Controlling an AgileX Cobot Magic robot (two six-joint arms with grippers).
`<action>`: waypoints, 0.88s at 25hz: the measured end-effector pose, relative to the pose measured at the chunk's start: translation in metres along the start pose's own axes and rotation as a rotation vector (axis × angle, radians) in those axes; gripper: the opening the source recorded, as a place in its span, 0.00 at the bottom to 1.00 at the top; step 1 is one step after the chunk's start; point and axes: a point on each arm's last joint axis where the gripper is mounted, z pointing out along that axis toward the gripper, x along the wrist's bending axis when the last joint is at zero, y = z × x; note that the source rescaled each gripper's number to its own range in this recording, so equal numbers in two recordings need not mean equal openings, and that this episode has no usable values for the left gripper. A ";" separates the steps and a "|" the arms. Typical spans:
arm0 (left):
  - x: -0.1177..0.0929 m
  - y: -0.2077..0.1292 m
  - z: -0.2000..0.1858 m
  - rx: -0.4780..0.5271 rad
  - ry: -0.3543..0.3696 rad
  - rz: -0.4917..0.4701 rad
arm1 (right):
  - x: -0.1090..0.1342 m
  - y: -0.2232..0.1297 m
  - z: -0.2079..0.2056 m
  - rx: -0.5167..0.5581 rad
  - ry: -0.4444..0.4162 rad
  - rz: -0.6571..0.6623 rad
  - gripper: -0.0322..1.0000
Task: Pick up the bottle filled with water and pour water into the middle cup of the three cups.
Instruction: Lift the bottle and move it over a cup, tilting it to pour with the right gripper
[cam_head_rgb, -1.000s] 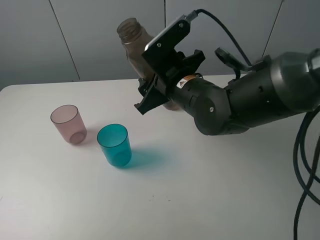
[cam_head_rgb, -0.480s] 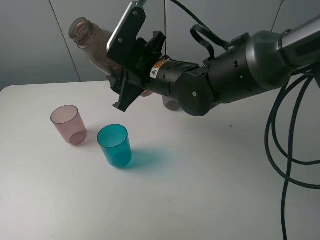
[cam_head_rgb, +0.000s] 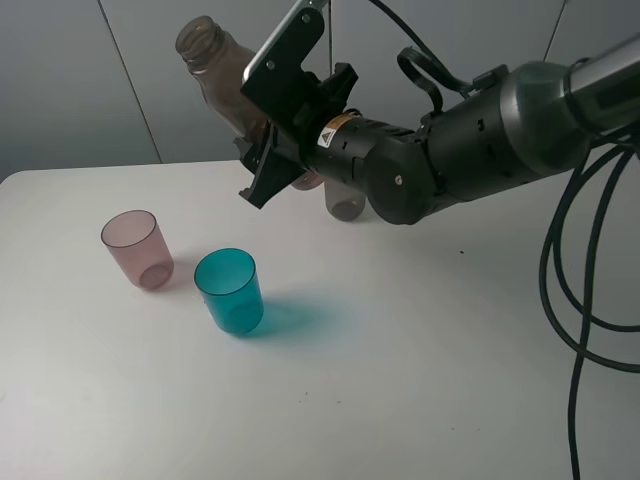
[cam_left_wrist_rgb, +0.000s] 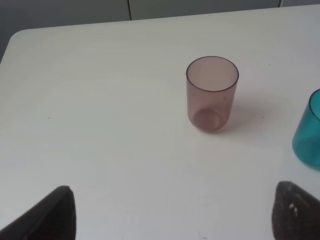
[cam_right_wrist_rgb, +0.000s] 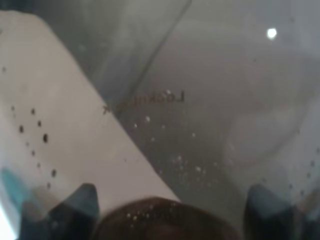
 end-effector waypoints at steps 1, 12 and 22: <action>0.000 0.000 0.000 0.000 0.000 0.000 | -0.001 -0.003 -0.004 -0.002 -0.023 0.000 0.08; 0.000 0.000 0.000 0.000 0.000 -0.002 | -0.009 -0.037 -0.045 0.170 -0.158 0.080 0.08; 0.000 0.000 0.000 0.000 0.000 -0.002 | -0.012 -0.046 -0.048 0.253 -0.197 0.027 0.08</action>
